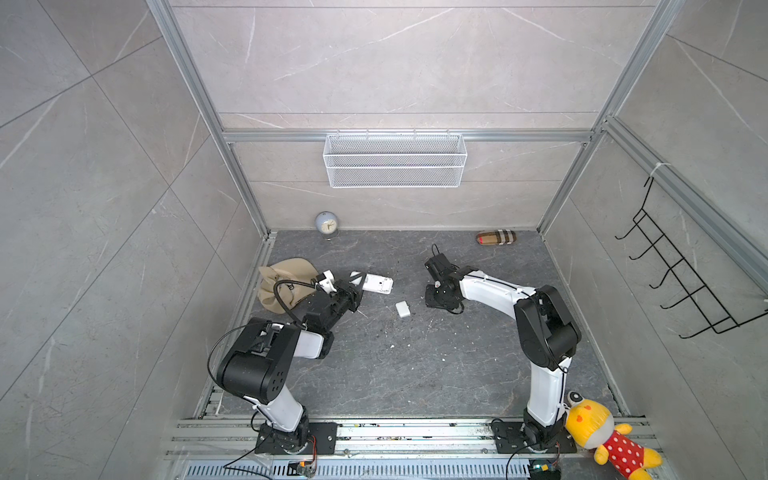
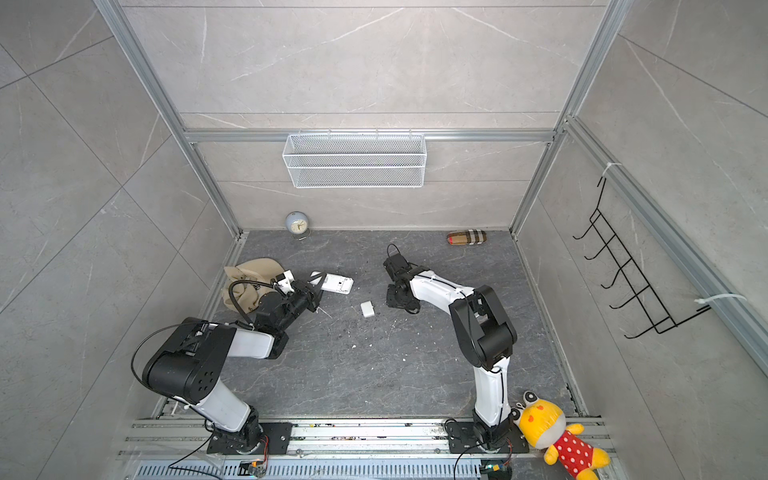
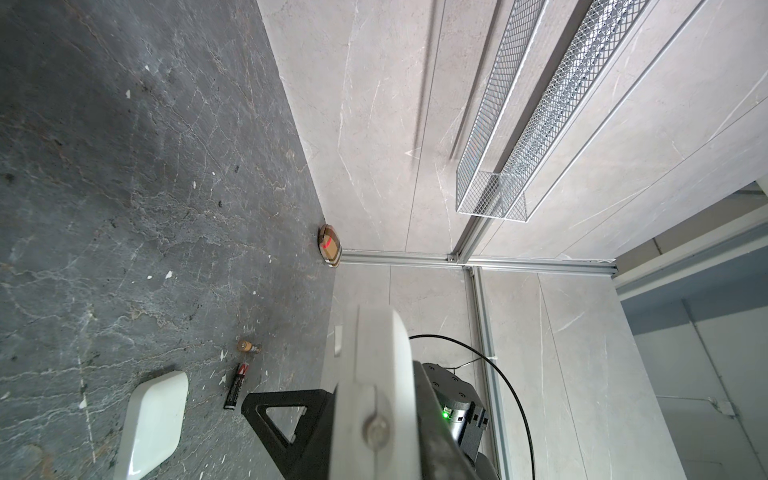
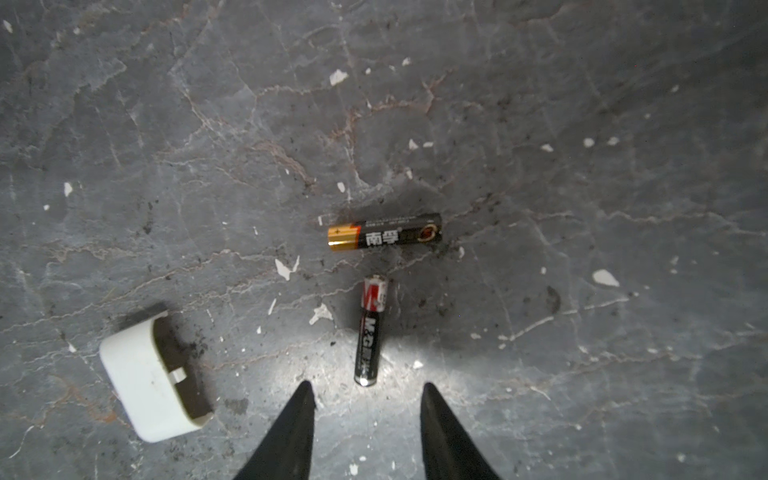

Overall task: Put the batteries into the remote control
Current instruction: 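Lower the right gripper and grasp the black-and-red battery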

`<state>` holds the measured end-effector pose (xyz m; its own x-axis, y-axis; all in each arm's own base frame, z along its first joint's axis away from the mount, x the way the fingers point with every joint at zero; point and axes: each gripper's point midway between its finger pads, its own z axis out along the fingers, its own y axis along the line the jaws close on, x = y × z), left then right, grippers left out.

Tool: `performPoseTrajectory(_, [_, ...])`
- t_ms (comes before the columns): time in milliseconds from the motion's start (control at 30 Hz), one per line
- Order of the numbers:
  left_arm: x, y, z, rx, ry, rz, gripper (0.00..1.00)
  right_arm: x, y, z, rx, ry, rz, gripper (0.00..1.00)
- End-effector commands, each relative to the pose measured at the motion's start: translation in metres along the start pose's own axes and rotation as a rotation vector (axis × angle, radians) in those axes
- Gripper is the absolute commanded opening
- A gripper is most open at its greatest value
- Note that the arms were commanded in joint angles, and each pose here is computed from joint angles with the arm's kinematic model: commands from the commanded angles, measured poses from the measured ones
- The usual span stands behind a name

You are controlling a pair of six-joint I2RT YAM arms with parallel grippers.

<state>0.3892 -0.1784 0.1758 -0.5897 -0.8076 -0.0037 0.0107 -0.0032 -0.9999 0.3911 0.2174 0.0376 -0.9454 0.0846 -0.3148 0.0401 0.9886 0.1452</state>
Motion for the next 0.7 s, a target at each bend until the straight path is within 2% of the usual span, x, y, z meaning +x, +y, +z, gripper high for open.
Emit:
performPoseTrajectory(0, [0.004,-0.033,0.004,0.106,0.028,0.050,0.05,0.001,-0.001,0.010,0.014,0.020,-0.011,0.38])
performPoseTrajectory(400, [0.004,-0.036,0.001,0.046,0.019,0.104,0.04,-0.005,0.001,0.027,0.041,0.042,-0.047,0.33])
performPoseTrajectory(667, [0.004,-0.036,0.003,0.058,0.020,0.088,0.04,0.002,-0.009,0.037,0.093,0.069,-0.056,0.24])
